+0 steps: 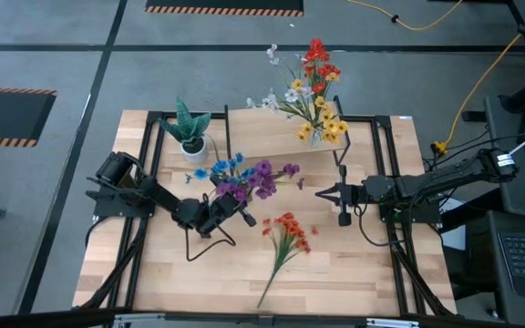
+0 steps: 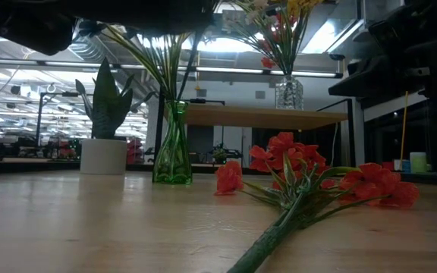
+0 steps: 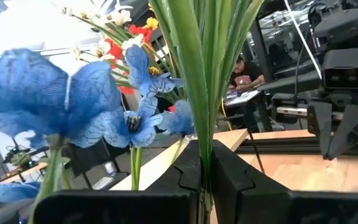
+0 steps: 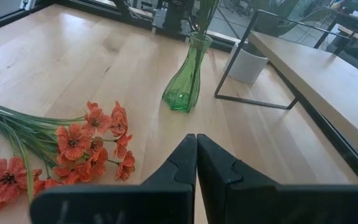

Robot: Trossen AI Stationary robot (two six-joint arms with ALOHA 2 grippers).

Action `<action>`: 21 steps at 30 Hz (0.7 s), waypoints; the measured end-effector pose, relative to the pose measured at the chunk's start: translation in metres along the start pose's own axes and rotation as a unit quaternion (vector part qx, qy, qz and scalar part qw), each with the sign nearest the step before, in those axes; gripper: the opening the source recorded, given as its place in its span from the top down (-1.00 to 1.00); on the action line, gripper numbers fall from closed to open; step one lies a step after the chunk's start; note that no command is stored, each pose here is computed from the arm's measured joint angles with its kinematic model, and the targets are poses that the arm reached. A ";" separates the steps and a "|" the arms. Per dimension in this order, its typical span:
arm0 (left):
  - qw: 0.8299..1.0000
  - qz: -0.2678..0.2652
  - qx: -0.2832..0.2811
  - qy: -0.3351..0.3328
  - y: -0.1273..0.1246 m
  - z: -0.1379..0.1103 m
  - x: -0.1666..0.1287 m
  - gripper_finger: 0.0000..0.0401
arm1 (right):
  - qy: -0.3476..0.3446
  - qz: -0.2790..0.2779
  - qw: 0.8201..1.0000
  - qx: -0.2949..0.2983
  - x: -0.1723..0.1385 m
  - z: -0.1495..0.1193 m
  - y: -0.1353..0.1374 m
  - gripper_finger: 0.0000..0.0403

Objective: Pick and place flowers into a vace then onto a shelf
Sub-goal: Put the purple flowers into the green transparent vase

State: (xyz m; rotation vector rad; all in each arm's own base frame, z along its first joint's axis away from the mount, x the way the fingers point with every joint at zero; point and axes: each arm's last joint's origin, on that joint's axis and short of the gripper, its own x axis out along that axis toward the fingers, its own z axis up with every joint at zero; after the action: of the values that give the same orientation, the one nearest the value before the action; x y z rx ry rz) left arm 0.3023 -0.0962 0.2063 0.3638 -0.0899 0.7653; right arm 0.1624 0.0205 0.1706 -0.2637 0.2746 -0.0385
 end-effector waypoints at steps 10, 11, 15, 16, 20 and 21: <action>1.000 0.008 -0.012 0.015 -0.001 -0.003 0.000 0.95 | 0.000 0.000 1.000 0.000 0.000 0.000 0.000 0.92; 1.000 0.008 -0.013 0.015 -0.001 -0.003 0.000 0.95 | 0.000 0.000 1.000 0.000 0.000 0.000 0.000 0.92; 1.000 0.012 -0.010 0.023 -0.001 -0.004 0.000 0.95 | 0.000 0.000 1.000 0.000 0.000 0.000 0.000 0.92; 1.000 0.011 -0.011 0.026 -0.002 -0.005 0.000 0.95 | 0.000 0.000 1.000 0.000 0.000 0.000 0.000 0.92; 0.999 0.005 -0.011 0.035 -0.004 -0.008 0.000 0.95 | 0.000 0.000 1.000 0.000 0.000 0.000 0.000 0.92; 0.999 0.004 -0.009 0.039 -0.005 -0.009 0.000 0.95 | 0.000 0.000 1.000 0.000 0.000 0.000 0.000 0.92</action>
State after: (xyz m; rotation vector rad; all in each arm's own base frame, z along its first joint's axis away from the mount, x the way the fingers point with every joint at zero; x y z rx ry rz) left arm 0.3051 -0.0966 0.1961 0.3165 -0.0248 0.7852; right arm 0.1624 0.0205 0.1706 -0.2635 0.2746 -0.0387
